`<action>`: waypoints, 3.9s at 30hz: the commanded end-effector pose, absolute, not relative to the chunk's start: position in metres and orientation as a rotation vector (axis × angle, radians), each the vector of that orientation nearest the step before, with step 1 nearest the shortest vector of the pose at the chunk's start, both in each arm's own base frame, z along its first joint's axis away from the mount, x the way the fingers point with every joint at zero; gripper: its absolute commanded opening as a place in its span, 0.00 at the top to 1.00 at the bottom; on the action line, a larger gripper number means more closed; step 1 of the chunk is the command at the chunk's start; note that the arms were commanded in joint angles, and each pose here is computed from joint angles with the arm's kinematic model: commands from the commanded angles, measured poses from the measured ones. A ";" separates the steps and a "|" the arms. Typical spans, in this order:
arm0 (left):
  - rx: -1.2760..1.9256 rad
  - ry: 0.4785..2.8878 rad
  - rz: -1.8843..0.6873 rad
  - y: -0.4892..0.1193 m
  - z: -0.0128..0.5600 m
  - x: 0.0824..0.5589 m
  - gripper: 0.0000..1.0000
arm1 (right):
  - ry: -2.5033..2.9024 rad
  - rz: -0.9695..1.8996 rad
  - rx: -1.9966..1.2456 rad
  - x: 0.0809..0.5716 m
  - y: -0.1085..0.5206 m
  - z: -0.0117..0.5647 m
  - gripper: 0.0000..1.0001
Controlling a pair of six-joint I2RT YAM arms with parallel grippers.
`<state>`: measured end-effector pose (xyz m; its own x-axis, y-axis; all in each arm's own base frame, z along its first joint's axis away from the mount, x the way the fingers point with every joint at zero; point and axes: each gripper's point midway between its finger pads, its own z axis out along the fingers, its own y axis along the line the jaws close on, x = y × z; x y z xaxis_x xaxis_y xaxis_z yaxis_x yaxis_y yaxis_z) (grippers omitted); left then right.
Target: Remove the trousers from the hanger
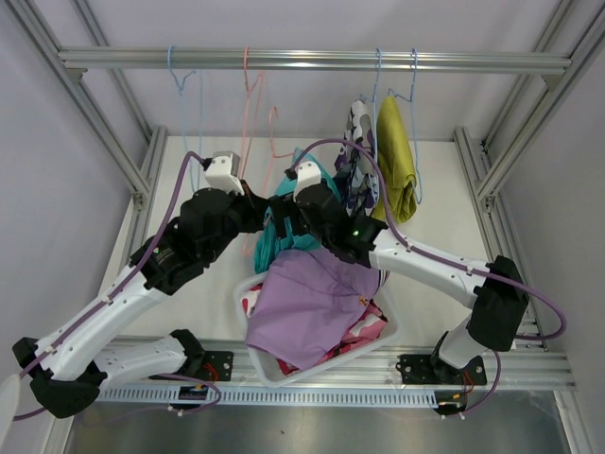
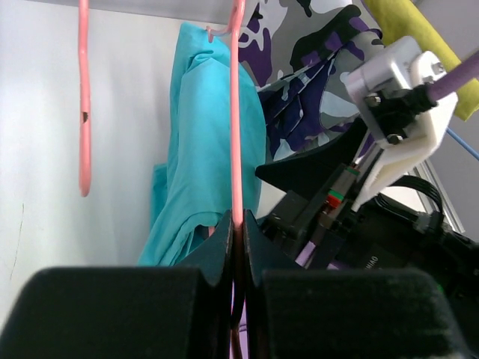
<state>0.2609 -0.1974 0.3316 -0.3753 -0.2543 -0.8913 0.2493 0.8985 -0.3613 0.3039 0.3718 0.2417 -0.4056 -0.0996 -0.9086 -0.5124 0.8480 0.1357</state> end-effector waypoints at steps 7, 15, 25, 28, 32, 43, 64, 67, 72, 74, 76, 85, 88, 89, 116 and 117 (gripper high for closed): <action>-0.024 1.809 -0.589 -0.203 0.354 0.266 1.00 | 1.894 0.420 -0.380 0.346 0.356 0.256 0.24; -0.003 1.849 -0.567 -0.210 0.342 0.271 0.99 | 1.876 0.529 -0.417 0.351 0.366 0.273 1.00; 0.006 1.878 -0.548 -0.214 0.332 0.275 0.99 | 1.784 0.674 -0.414 0.334 0.375 0.361 1.00; 0.012 1.894 -0.538 -0.217 0.326 0.278 0.99 | 1.727 0.706 -0.401 0.326 0.369 0.405 1.00; 0.019 1.929 -0.515 -0.221 0.316 0.282 0.99 | 1.646 0.731 -0.385 0.310 0.355 0.463 1.00; 0.035 1.987 -0.463 -0.227 0.294 0.290 0.99 | 1.499 0.701 -0.327 0.269 0.287 0.554 1.00; 0.116 2.122 -0.295 -0.248 0.229 0.305 1.00 | 1.416 0.614 -0.222 0.211 0.175 0.598 1.00; 0.115 2.113 -0.267 -0.244 0.226 0.306 0.99 | 1.400 0.595 -0.190 0.203 0.155 0.604 1.00; 0.117 2.126 -0.203 -0.240 0.222 0.310 0.99 | 1.394 0.551 -0.154 0.193 0.129 0.607 1.00; 0.124 2.142 -0.186 -0.238 0.218 0.309 0.99 | 1.408 0.530 -0.147 0.193 0.124 0.603 1.00; 0.129 2.134 -0.220 -0.242 0.225 0.307 0.99 | 1.418 0.495 -0.118 0.193 0.113 0.600 1.00; 0.264 2.046 -0.559 -0.275 0.288 0.263 0.99 | 1.525 0.377 -0.098 0.207 0.110 0.536 1.00; 0.301 2.014 -0.632 -0.281 0.306 0.249 0.99 | 1.537 0.428 -0.090 0.213 0.127 0.515 1.00; 0.313 2.015 -0.645 -0.282 0.308 0.245 0.99 | 1.537 0.445 -0.089 0.213 0.130 0.510 1.00; 0.420 1.929 -0.795 -0.286 0.348 0.219 1.00 | 1.815 0.389 -0.151 0.256 0.177 0.350 1.00; 0.415 1.925 -0.795 -0.284 0.349 0.218 1.00 | 1.826 0.382 -0.150 0.254 0.175 0.345 1.00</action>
<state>0.2195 -0.2892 0.3066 -0.5512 0.0109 -0.8343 0.5518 0.7547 -0.3548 0.2563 0.1888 0.3484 -0.2902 0.0693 -0.9545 -0.3321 0.9281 0.1684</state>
